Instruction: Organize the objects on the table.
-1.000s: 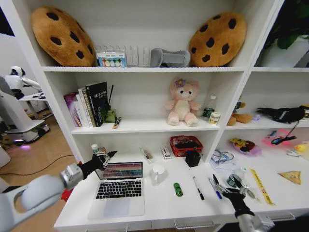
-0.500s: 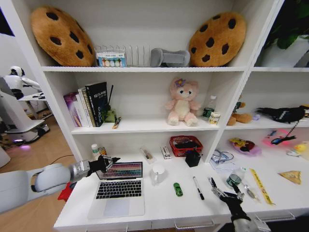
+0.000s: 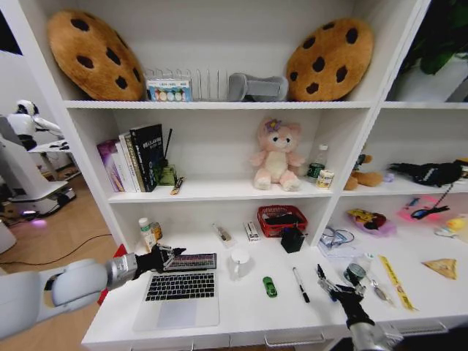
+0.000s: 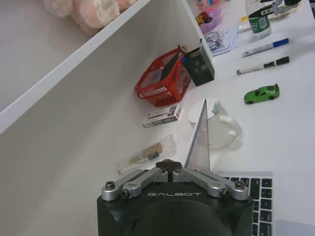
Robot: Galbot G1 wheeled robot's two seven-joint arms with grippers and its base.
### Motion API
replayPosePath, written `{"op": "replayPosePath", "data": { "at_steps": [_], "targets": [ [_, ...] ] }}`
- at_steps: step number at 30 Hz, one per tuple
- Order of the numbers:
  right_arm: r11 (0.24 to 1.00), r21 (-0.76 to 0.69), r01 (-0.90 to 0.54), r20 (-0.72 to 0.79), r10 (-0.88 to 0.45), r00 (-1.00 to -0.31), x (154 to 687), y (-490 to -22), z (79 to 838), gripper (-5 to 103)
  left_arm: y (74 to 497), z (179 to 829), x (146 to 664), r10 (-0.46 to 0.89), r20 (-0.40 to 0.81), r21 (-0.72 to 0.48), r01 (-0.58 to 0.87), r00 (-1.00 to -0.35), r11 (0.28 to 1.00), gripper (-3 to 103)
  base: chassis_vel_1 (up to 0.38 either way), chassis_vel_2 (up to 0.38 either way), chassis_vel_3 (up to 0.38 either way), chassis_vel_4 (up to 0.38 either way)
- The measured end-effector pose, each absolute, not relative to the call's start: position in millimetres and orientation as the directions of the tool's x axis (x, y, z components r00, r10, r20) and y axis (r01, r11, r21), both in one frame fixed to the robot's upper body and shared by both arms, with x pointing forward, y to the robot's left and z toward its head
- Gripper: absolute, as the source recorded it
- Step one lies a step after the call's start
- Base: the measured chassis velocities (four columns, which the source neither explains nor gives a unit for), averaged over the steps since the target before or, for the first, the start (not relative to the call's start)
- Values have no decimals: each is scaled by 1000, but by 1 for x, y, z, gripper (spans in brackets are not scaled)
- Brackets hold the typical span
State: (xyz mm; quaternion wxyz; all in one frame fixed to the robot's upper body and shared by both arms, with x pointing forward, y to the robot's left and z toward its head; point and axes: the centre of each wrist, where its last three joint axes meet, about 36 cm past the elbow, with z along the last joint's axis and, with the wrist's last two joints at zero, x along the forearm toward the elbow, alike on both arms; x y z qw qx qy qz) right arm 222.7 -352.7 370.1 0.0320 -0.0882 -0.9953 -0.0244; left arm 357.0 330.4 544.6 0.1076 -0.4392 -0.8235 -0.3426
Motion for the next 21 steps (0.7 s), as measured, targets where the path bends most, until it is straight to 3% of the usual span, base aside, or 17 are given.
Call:
{"op": "replayPosePath", "data": {
  "at_steps": [8,21],
  "targets": [
    [978,59,198,70,194,-979,223,-351,369,100,313,542,331,683,461,445,813,-567,375,0,0,0,0,0],
    [981,68,183,52,180,-982,234,-347,388,100,311,496,271,669,455,371,808,-588,458,0,0,0,0,0]
  ]
}}
